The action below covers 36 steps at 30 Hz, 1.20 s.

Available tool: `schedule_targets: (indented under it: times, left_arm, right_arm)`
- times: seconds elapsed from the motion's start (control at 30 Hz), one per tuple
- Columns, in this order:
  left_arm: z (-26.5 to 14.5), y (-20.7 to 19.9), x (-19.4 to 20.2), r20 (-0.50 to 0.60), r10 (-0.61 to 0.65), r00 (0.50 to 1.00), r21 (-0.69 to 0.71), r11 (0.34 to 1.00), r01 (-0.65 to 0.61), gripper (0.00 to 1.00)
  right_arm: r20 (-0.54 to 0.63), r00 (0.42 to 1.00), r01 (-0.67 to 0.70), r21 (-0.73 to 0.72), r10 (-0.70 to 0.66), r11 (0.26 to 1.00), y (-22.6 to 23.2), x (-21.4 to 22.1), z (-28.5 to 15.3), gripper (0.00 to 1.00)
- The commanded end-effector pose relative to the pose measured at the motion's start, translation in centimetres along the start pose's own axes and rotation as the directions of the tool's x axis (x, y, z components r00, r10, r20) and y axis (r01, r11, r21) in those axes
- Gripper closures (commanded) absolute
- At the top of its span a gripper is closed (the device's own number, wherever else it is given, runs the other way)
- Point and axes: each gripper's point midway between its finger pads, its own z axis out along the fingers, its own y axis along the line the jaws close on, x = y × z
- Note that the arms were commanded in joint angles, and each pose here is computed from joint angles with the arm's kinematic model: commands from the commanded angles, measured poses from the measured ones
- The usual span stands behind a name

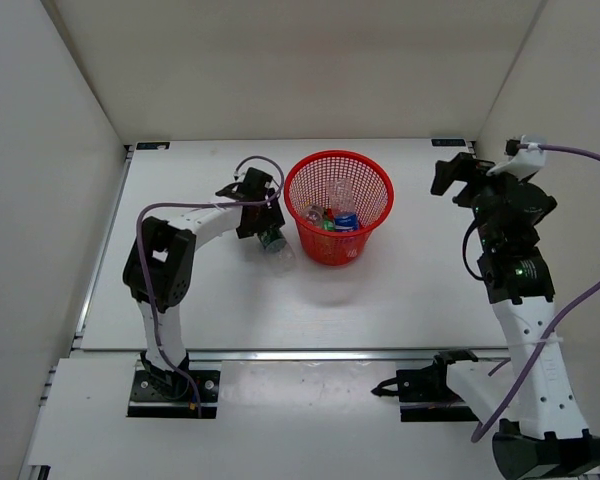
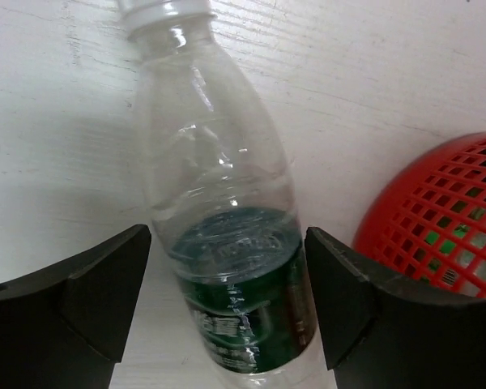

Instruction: Put the plastic bottles in the bin

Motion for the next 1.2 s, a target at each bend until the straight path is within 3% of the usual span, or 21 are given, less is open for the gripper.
schedule_targets:
  times: [0.0,0.07,0.13,0.3,0.5,0.57,0.67,0.8,1.0,1.07,1.1,1.13,1.17]
  left_arm:
    - [-0.8,0.3,-1.3,0.033,0.022,0.999,-0.025,0.999,-0.021,0.14]
    - [-0.8,1.4,-0.8,0.025,0.008,1.0,-0.034,0.999,-0.007,0.33]
    - [-0.9,2.2,-0.5,0.021,0.012,1.0,-0.044,0.999,-0.011,0.44]
    - [-3.7,2.2,-3.7,0.088,0.004,0.996,-0.025,1.0,-0.002,0.51]
    - [-14.5,-0.8,-14.5,0.401,-0.008,0.916,0.056,0.998,-0.016,0.48]
    - [-20.1,-3.8,-18.5,0.531,-0.013,0.847,0.101,0.994,-0.049,0.47]
    - [-25.5,-8.9,-21.0,0.648,0.009,0.762,0.152,0.978,-0.141,0.46]
    - [-28.3,-15.5,-20.5,0.707,0.034,0.706,0.216,0.941,-0.262,0.42]
    - [-24.5,-20.5,-15.4,0.614,0.115,0.781,0.306,0.877,-0.37,0.39]
    - [-24.6,-21.4,-13.4,0.595,0.142,0.791,0.344,0.845,-0.411,0.31]
    - [-24.1,-21.8,-12.5,0.585,0.17,0.793,0.342,0.835,-0.431,0.1]
    - [-24.4,-22.1,-11.8,0.577,0.191,0.794,0.341,0.827,-0.448,0.01]
    - [-24.9,-21.8,-11.9,0.581,0.202,0.789,0.329,0.828,-0.454,0.02]
  right_arm:
    - [-0.05,0.999,-0.005,0.109,0.01,0.994,-3.3,2.2,-0.6,0.01]
    - [-0.04,0.999,-0.025,0.15,0.032,0.988,-4.7,2.4,-1.1,0.01]
    - [-0.035,0.999,-0.026,0.179,0.032,0.984,-5.5,2.3,-1.4,0.01]
    - [-0.041,0.999,0.013,0.223,-0.004,0.975,-6.4,2.2,-2.2,0.01]
    - [-0.016,1.0,0.026,0.26,-0.023,0.965,-6.7,1.8,-3.3,0.01]
    - [-0.024,0.999,0.037,0.256,-0.032,0.966,-6.7,2.2,-3.4,0.01]
    - [-0.013,1.0,0.028,0.254,-0.025,0.967,-6.9,2.3,-3.8,0.01]
    - [-0.02,0.999,0.031,0.281,-0.027,0.959,-7.6,2.8,-4.3,0.01]
    - [-0.021,0.999,0.038,0.312,-0.033,0.949,-8.3,2.9,-4.9,0.01]
    - [-0.017,0.999,0.044,0.317,-0.041,0.947,-8.4,2.8,-5.0,0.01]
    - [-0.023,0.999,0.045,0.325,-0.039,0.945,-8.6,2.9,-5.1,0.01]
    - [-0.034,0.999,0.046,0.337,-0.036,0.94,-8.8,3.4,-5.0,0.01]
    - [-0.044,0.999,0.043,0.345,-0.03,0.938,-9.0,3.6,-4.8,0.01]
